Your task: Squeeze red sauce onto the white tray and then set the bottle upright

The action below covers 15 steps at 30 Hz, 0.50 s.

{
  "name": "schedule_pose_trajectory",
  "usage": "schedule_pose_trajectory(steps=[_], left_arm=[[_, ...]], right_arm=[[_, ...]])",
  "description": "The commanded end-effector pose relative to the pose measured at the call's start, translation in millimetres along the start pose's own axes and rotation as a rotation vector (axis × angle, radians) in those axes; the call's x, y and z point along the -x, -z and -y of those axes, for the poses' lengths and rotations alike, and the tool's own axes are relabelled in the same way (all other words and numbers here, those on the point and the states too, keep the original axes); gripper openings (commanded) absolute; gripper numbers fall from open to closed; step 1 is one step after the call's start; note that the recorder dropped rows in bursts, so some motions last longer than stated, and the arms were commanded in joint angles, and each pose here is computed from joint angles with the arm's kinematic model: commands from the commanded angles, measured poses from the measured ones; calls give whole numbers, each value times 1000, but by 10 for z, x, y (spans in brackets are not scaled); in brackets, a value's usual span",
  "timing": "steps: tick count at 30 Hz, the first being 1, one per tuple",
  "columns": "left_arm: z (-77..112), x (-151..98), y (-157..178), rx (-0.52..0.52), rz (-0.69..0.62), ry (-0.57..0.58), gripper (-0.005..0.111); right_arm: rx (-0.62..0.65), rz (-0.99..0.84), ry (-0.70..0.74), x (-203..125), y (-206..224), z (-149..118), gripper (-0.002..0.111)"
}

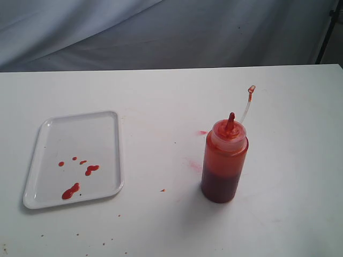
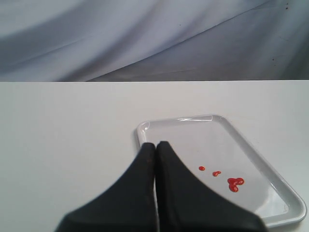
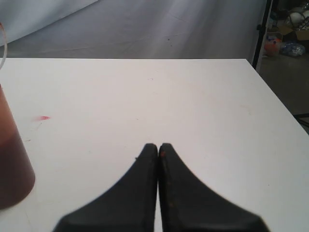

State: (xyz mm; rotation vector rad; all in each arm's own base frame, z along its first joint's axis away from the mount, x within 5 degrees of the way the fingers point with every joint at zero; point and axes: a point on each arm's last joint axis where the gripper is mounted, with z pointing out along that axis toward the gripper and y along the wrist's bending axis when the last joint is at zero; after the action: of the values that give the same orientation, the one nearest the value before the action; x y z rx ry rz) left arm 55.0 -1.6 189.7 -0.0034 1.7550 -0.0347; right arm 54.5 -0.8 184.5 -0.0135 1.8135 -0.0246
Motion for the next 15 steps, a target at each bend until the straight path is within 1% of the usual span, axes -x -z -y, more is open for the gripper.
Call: schedule_pose_trajectory(steps=[1,15], left_arm=[[0,-5,-1,1,6,2,0],[0,-5,-1,1,6,2,0]], right_arm=[[4,1,-7,-9,1,-3,0],[4,1,-16,-9,1,-3,0]])
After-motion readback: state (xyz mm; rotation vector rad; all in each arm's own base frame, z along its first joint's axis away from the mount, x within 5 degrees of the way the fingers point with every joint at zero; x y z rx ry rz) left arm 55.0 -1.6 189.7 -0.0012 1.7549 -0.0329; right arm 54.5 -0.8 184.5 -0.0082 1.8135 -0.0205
